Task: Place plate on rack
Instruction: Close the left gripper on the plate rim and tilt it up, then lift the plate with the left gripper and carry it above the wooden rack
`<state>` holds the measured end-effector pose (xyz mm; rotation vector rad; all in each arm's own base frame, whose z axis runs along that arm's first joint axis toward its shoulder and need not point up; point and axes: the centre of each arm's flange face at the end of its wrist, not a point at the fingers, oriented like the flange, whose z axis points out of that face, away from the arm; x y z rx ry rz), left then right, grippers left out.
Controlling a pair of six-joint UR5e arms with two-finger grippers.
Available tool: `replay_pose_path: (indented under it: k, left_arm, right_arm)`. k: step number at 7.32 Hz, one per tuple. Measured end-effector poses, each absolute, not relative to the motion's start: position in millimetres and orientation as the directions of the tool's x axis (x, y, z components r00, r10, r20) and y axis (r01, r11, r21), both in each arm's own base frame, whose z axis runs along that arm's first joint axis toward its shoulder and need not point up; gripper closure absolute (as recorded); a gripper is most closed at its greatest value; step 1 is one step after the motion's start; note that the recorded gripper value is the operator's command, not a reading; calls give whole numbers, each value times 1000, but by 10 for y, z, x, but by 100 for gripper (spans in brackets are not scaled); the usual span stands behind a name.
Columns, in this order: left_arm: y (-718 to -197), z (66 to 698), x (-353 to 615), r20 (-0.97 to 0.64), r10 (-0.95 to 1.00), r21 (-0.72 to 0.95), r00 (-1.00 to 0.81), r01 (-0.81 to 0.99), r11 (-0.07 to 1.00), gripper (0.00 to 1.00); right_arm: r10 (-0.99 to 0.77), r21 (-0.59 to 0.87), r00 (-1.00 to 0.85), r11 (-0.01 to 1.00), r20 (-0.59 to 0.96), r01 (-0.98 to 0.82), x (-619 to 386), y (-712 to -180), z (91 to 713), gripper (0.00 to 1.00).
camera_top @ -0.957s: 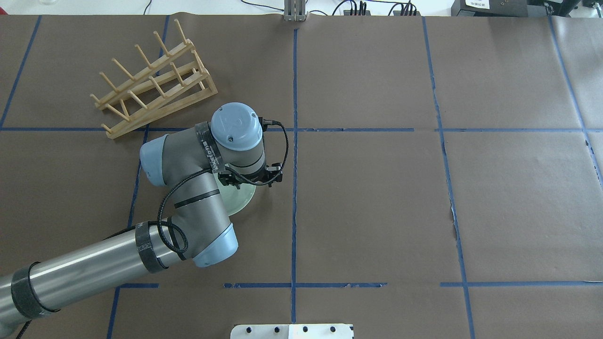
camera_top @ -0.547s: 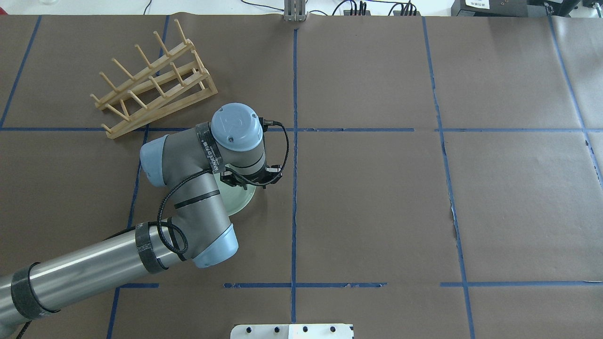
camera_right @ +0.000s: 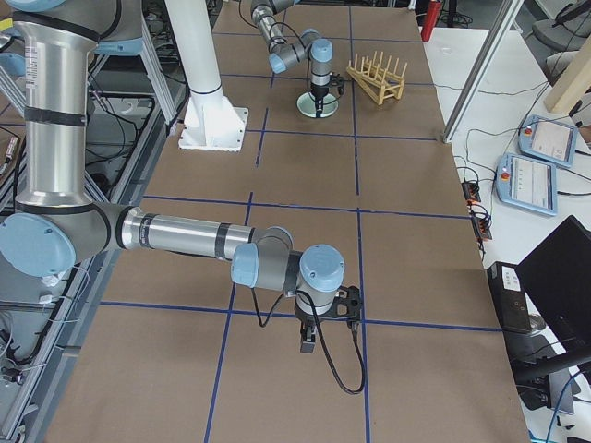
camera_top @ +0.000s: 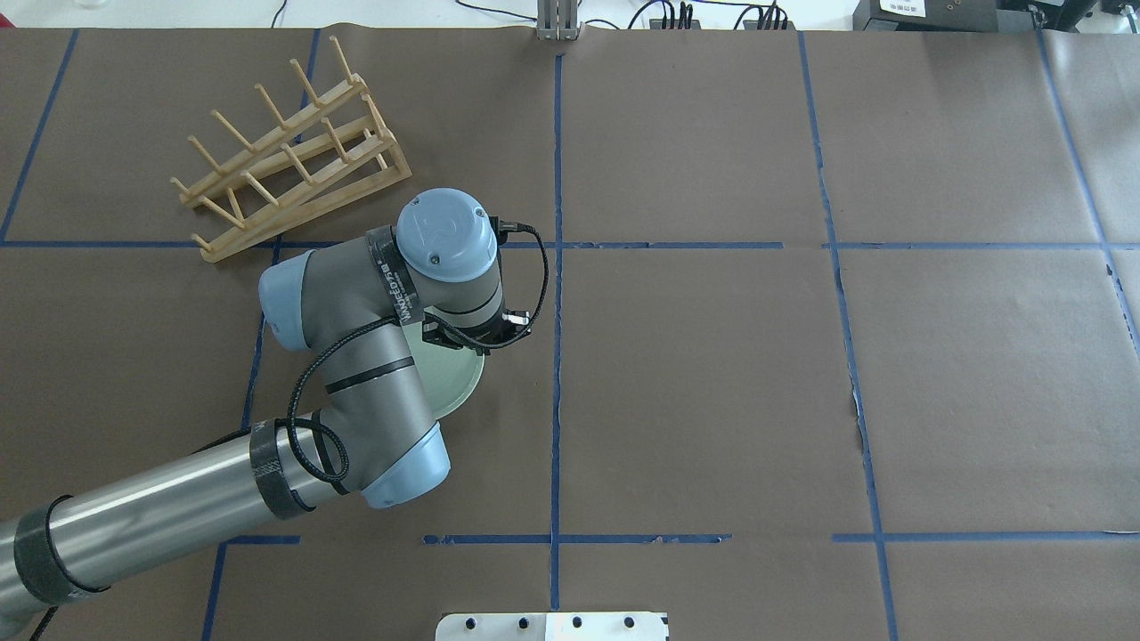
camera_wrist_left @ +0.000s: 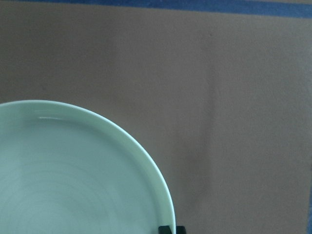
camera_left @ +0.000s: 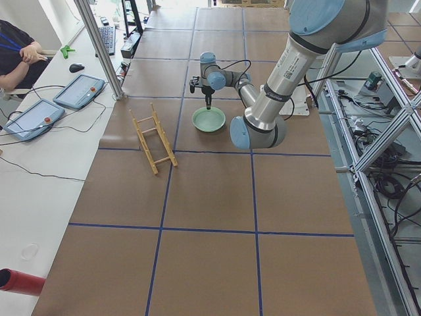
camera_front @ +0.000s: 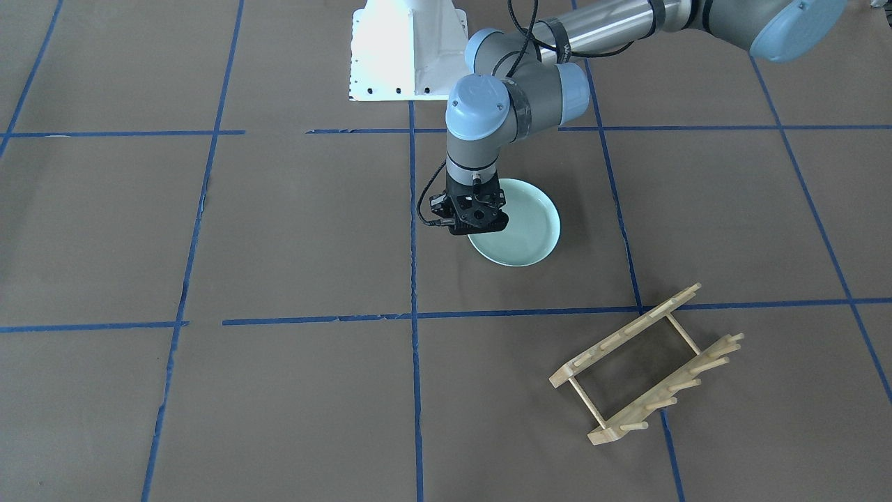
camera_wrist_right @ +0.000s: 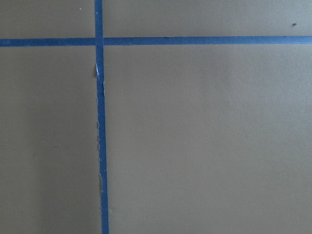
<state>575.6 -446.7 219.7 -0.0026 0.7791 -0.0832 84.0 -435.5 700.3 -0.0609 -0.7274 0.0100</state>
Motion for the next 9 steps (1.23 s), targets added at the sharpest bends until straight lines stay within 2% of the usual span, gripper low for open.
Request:
replay_pose_path:
  k: [4, 7, 9]
  left_arm:
    - [-4279, 1403, 4652, -655, -131, -8, 745, 166, 986, 100]
    - [-4784, 884, 3133, -754, -238, -27, 612, 333, 943, 100]
    - [-5075, 752, 2200, -862, -223, -29, 455, 396, 918, 100]
  right_arm:
    - [30, -59, 747, 998, 664, 12, 840, -4355, 7002, 0]
    - [31, -60, 747, 998, 664, 12, 840, -4354, 7003, 0]
    - [31, -60, 747, 998, 664, 12, 840, -4354, 7007, 0]
